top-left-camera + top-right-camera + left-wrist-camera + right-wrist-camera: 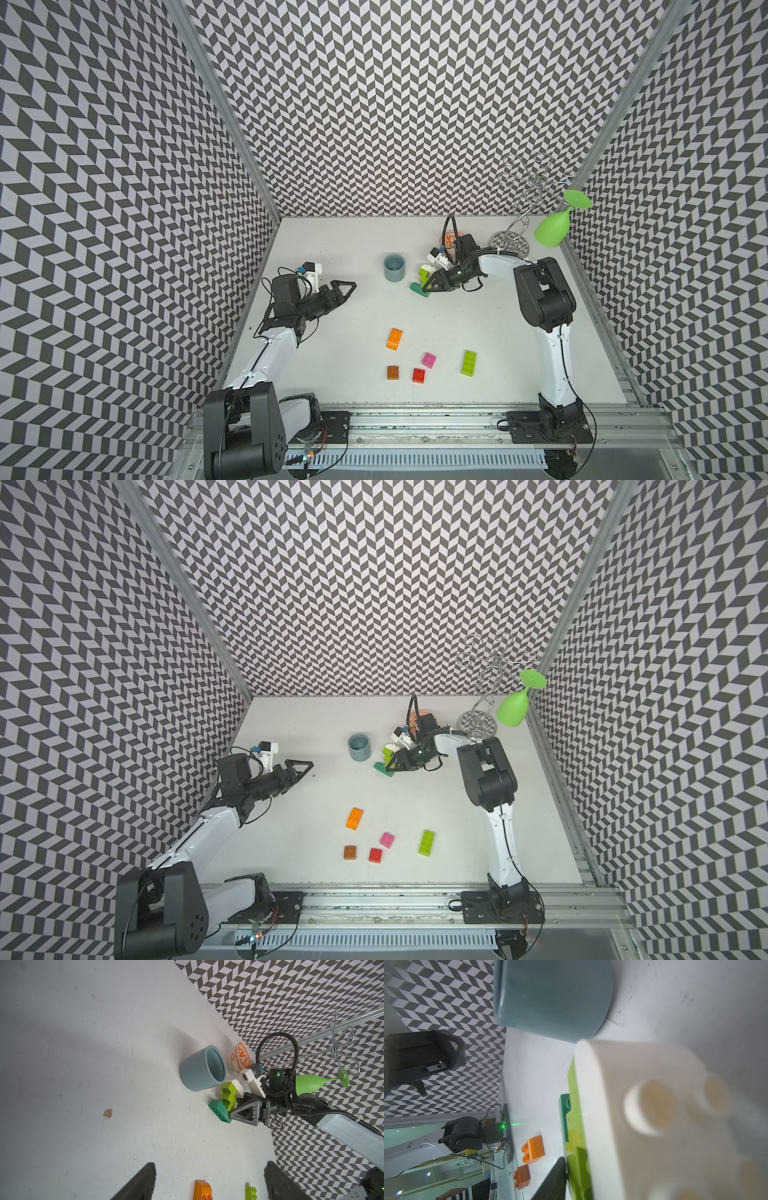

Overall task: Assemble the letter s with lego
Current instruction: Adjust the lego brick at the center of the board.

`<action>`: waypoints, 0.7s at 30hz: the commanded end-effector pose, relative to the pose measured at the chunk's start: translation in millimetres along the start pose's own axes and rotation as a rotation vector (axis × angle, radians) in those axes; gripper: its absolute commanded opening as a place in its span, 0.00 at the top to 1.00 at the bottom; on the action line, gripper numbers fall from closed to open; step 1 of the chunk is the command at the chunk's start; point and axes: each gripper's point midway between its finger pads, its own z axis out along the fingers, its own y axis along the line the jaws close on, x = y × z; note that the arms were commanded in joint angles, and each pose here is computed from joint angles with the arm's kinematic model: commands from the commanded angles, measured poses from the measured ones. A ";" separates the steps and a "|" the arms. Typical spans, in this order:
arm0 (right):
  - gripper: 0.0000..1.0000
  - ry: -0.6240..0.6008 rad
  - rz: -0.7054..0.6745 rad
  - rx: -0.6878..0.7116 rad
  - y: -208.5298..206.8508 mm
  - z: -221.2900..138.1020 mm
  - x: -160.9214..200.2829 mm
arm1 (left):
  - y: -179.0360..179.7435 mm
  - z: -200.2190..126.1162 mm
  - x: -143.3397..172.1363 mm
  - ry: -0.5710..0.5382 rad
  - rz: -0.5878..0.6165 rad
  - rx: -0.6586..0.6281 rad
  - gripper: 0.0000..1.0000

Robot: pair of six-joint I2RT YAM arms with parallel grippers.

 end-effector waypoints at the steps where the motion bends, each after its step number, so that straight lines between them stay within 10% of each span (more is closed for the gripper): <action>1: 0.55 -0.015 -0.006 0.003 -4.8 -0.9 -7.5 | -6.8 -3.8 -7.1 -0.022 0.032 0.018 0.16; 21: 0.46 -0.099 -0.028 0.100 9.3 -35.0 -30.0 | -7.4 -6.3 -6.8 -0.029 0.042 0.007 0.15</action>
